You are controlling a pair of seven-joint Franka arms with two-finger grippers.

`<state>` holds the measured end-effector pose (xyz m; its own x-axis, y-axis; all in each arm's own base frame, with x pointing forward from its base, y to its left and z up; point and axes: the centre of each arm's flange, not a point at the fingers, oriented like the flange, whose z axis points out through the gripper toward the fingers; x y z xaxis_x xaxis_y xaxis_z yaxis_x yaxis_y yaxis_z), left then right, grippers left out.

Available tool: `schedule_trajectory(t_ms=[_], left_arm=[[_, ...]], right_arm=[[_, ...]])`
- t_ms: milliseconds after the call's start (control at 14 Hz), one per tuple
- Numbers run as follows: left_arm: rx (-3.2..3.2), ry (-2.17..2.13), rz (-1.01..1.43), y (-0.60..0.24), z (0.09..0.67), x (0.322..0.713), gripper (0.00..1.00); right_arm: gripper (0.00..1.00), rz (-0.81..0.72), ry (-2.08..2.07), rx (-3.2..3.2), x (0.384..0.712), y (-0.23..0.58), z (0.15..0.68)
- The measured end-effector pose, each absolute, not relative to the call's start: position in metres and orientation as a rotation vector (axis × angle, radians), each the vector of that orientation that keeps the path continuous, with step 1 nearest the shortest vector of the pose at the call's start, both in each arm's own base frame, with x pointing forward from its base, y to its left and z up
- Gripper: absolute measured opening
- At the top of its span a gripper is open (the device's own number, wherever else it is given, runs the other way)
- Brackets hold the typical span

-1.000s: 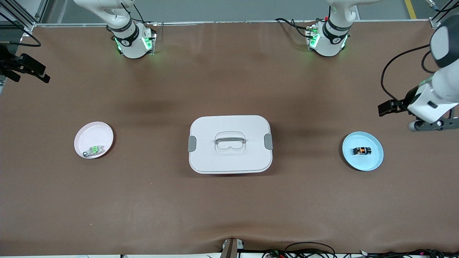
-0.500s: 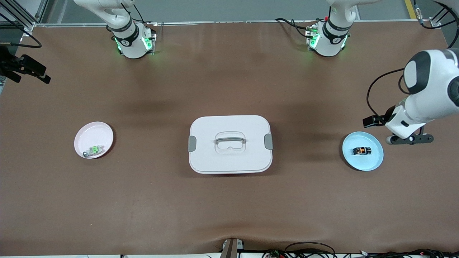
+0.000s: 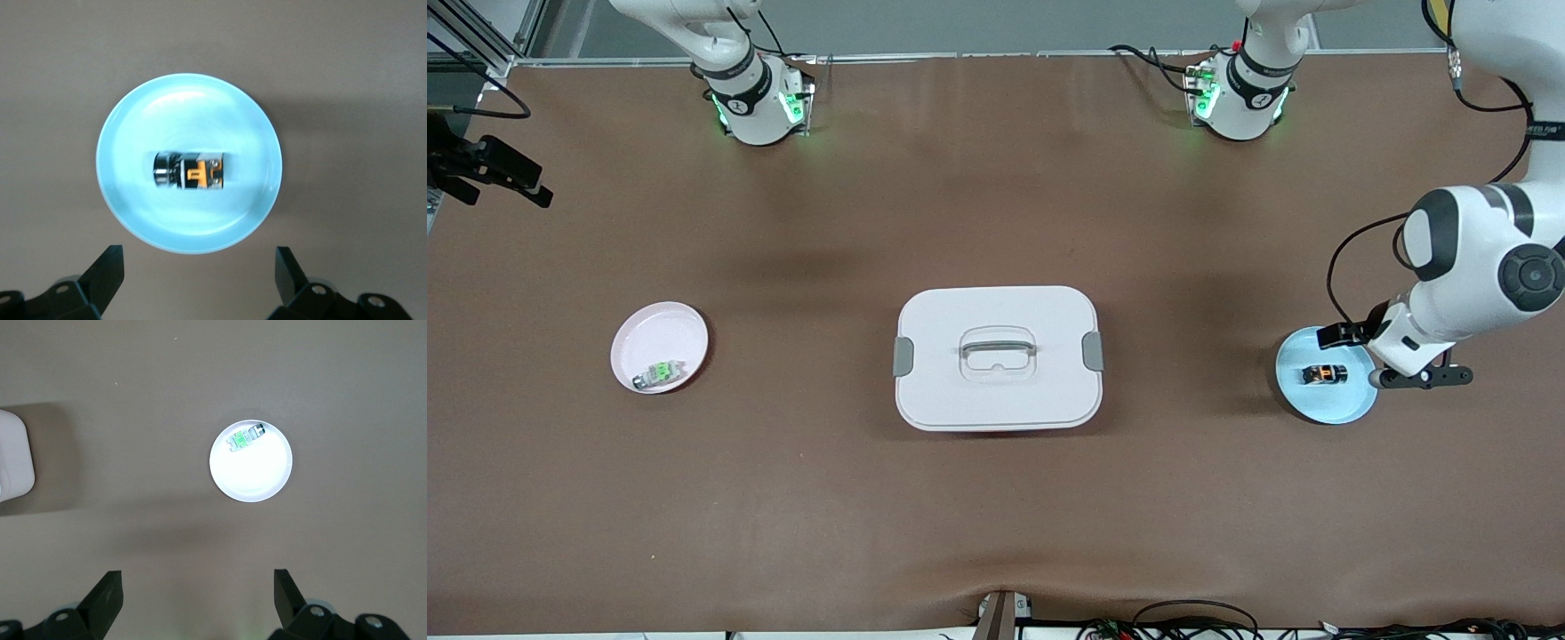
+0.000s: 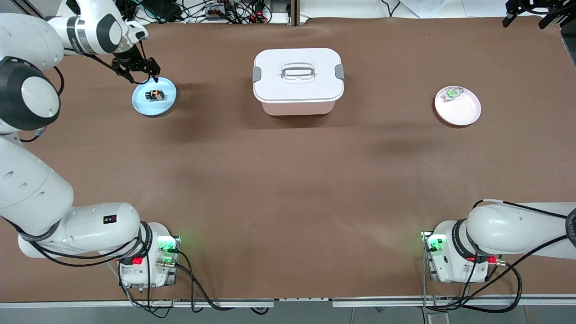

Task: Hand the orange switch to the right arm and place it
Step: 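Move the left gripper down over the orange switch on the blue plate, then close the left gripper on the orange switch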

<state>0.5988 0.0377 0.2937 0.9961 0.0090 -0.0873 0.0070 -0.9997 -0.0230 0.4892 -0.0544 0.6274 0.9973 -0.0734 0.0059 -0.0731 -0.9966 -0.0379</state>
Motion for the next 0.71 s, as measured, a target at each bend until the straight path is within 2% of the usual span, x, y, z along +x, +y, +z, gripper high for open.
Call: schedule_trajectory(t_ms=[714], left_arm=[[-3.136,0.109,0.126,0.050,0.234,0.604,1.00]], right_arm=[[1.00,-0.011,0.113,-3.102,0.489,-0.054,0.627]])
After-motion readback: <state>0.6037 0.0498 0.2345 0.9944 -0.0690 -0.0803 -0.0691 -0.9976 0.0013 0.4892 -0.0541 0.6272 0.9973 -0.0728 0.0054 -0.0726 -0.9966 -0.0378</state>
